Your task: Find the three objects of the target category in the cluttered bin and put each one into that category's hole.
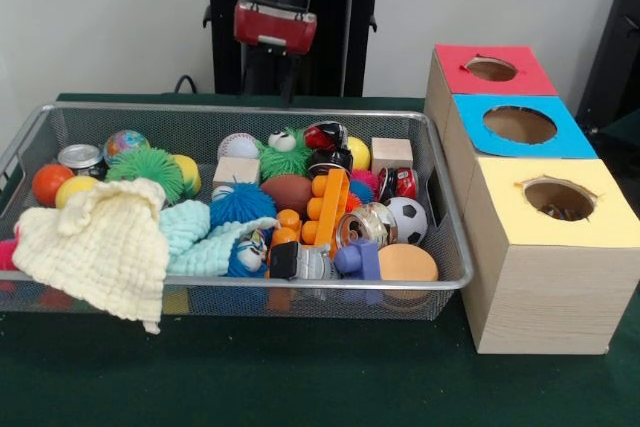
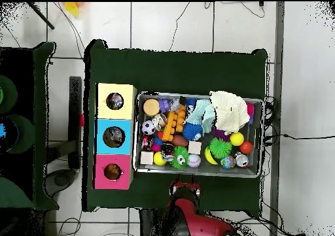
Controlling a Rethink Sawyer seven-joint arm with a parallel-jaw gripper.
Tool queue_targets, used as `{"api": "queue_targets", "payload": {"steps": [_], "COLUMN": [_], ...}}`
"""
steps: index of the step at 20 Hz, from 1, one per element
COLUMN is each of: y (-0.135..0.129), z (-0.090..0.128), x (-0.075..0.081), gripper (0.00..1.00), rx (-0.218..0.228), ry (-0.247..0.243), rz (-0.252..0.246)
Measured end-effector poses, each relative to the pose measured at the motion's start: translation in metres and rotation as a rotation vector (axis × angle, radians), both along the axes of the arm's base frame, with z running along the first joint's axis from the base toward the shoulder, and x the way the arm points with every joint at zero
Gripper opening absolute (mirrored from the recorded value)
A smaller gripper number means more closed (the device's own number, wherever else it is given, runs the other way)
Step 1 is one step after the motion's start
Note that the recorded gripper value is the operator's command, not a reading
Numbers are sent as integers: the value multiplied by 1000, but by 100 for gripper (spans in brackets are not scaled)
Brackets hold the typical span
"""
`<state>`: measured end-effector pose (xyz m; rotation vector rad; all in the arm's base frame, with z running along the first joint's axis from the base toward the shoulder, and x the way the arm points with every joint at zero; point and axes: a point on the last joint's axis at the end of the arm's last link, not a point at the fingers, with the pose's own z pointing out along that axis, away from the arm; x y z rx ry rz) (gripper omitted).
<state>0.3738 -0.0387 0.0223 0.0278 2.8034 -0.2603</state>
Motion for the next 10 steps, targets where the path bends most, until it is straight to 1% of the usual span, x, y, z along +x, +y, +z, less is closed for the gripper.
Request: {"api": "queue_targets", "payload": {"steps": [3, 6, 8, 10], "y": [11, 30, 40, 49], "z": [9, 29, 43, 58], "x": [-10, -22, -24, -22], "gripper": [100, 100, 100, 100], "rx": [11, 36, 56, 79], "ry": [42, 107, 141, 183], "rz": [-4, -18, -30, -49]}}
